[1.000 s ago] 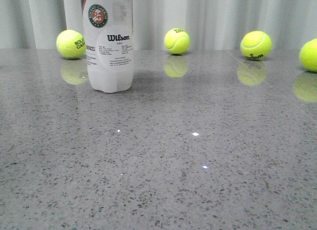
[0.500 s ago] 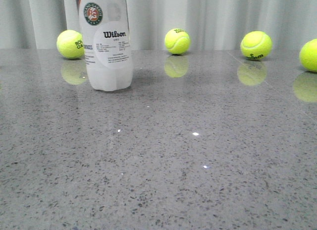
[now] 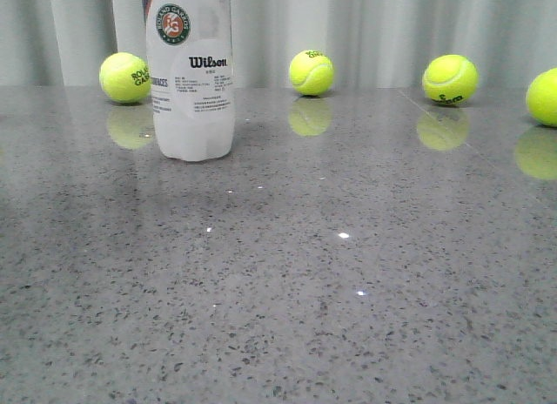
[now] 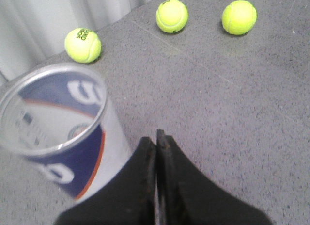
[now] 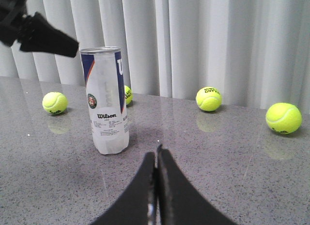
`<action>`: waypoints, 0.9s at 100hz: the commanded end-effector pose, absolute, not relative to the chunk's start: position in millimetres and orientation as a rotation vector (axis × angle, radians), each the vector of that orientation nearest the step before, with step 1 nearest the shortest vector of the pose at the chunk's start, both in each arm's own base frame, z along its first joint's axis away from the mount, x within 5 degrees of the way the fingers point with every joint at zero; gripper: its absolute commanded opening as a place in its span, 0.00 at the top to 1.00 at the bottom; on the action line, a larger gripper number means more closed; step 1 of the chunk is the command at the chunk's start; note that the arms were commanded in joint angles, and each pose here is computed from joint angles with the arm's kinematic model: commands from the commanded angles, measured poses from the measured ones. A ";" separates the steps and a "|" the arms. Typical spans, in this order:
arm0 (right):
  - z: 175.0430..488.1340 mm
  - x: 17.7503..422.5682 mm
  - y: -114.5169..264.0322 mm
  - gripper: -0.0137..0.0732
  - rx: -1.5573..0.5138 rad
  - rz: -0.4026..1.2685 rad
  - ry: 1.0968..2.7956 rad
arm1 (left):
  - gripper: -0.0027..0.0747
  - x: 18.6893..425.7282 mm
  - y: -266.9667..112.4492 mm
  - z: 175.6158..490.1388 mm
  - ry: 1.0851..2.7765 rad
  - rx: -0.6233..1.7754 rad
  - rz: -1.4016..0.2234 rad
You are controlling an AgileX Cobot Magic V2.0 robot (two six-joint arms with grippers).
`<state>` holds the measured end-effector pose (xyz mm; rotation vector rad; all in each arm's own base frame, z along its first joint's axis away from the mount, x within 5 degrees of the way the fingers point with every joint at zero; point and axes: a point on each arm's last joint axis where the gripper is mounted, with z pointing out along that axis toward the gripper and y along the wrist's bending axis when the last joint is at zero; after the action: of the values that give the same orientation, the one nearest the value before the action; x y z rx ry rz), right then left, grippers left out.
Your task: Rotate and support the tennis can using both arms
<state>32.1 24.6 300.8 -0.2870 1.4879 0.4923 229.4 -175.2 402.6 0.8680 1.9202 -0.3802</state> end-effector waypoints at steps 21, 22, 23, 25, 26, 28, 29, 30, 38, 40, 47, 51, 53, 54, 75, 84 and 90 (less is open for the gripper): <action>314.0 32.0 21.9 0.91 -0.245 0.489 1.414 | 0.99 186.4 -142.3 381.2 1.805 0.756 -0.408; 314.0 32.0 21.9 0.91 -0.245 0.489 1.414 | 0.99 185.5 -141.6 380.2 1.806 0.756 -0.407; 314.0 32.0 21.9 0.91 -0.245 0.489 1.414 | 0.99 183.6 -140.2 380.1 1.803 0.755 -0.408; 314.0 32.0 21.9 0.91 -0.245 0.489 1.414 | 0.99 180.6 -138.1 377.0 1.808 0.756 -0.407; 314.0 32.0 21.9 0.91 -0.245 0.489 1.414 | 0.99 179.6 -137.4 374.0 1.815 0.759 -0.406; 314.0 32.0 21.9 0.91 -0.245 0.489 1.414 | 0.99 176.7 -135.3 371.6 1.818 0.760 -0.406; 314.0 32.0 21.9 0.91 -0.245 0.489 1.414 | 0.99 175.7 -134.6 370.7 1.821 0.761 -0.405; 314.0 32.0 21.9 0.91 -0.245 0.489 1.414 | 0.99 173.8 -133.3 371.0 1.817 0.760 -0.406; 314.0 32.0 21.9 0.91 -0.245 0.489 1.414 | 0.99 167.8 -123.2 362.8 1.822 0.748 -0.380; 314.0 32.0 21.9 0.91 -0.245 0.489 1.414 | 0.99 167.4 -119.3 361.7 1.822 0.732 -0.371; 314.0 32.0 21.9 0.91 -0.245 0.489 1.414 | 0.99 166.4 -105.8 359.0 1.807 0.662 -0.341; 314.0 32.0 21.9 0.91 -0.245 0.489 1.414 | 0.99 165.1 -99.2 358.5 1.784 0.626 -0.325; 314.0 32.0 21.9 0.91 -0.245 0.489 1.414 | 0.99 164.4 -95.5 357.4 1.774 0.606 -0.315; 314.0 32.0 21.9 0.91 -0.245 0.489 1.414 | 0.99 164.5 -93.5 355.2 1.777 0.597 -0.308; 314.0 32.0 21.9 0.91 -0.245 0.489 1.414 | 0.99 146.6 -59.9 332.7 1.659 0.425 -0.212; 314.0 32.0 21.9 0.91 -0.245 0.489 1.414 | 0.99 134.7 -49.4 318.8 1.607 0.377 -0.183; 314.0 32.0 21.9 0.91 -0.245 0.489 1.414 | 0.99 126.0 -44.1 311.2 1.566 0.353 -0.172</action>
<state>32.1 24.6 300.8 -0.2870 1.4879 0.4923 135.0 -52.9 303.7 0.4505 1.7272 -0.1804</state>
